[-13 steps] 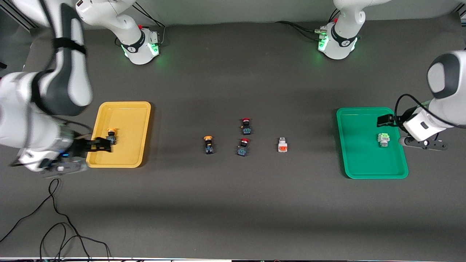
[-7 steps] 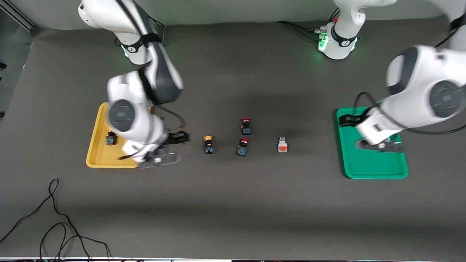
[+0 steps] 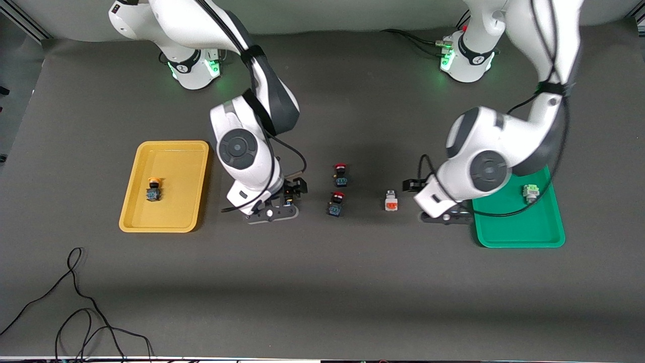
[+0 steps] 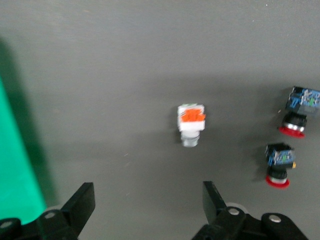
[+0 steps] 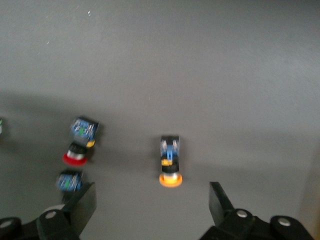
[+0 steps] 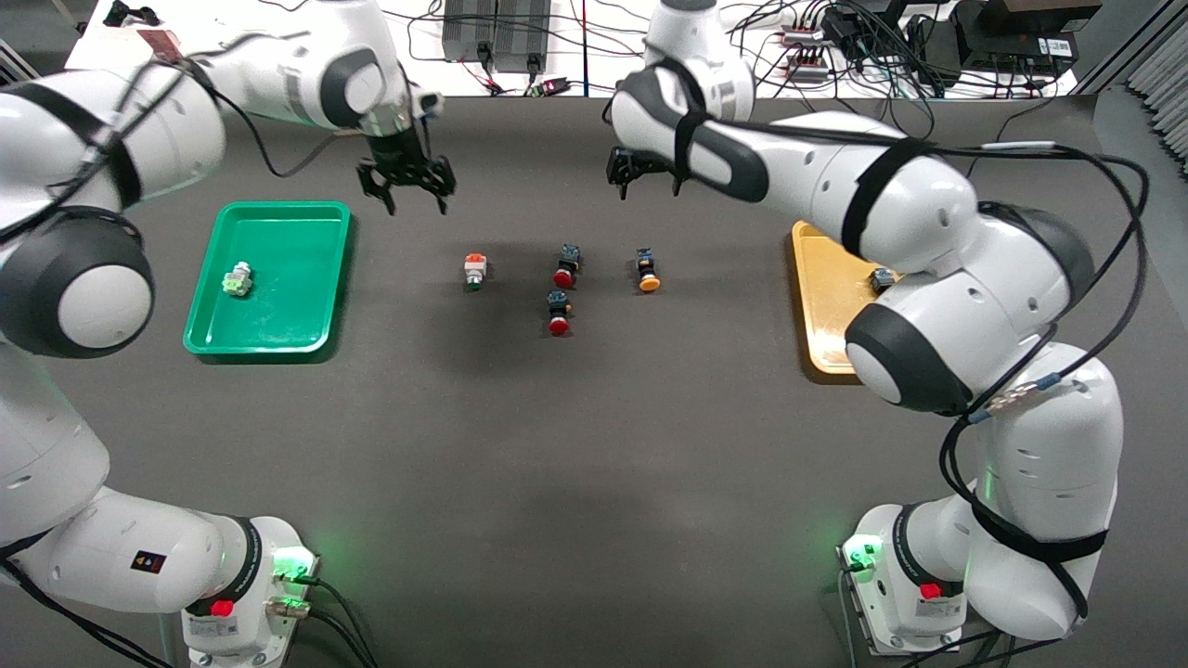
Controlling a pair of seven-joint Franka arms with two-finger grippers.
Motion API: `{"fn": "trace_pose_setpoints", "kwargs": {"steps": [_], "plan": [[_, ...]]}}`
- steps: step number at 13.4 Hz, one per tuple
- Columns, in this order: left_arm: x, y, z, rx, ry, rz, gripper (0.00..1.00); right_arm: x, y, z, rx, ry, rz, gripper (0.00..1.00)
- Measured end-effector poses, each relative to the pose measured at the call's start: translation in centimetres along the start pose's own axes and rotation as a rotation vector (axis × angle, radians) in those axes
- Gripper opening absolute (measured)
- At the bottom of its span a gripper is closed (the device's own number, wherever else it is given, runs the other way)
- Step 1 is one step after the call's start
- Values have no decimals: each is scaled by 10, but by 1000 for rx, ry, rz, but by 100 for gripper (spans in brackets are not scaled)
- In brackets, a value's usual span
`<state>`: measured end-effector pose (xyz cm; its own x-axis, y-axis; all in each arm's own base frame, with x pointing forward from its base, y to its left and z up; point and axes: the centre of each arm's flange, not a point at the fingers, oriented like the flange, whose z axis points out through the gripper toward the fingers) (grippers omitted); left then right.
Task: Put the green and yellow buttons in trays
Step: 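Grasp another blue switch with the right gripper while the left gripper grasps orange switch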
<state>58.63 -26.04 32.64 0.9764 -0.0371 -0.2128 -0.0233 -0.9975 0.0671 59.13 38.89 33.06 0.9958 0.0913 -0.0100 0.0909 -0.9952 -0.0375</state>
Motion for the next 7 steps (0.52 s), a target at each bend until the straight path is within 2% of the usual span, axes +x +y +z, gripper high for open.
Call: {"fn": "trace_pose_setpoints", "kwargs": {"steps": [3, 5, 7], "plan": [[0, 24, 52, -12, 38, -3, 97, -14, 16, 92, -34, 128, 14, 100], [-2, 28, 88, -24, 70, -13, 97, -25, 18, 140, -67, 162, 3, 100], [-6, 31, 122, -32, 92, -13, 97, -31, 13, 159, -77, 166, -6, 100]]}}
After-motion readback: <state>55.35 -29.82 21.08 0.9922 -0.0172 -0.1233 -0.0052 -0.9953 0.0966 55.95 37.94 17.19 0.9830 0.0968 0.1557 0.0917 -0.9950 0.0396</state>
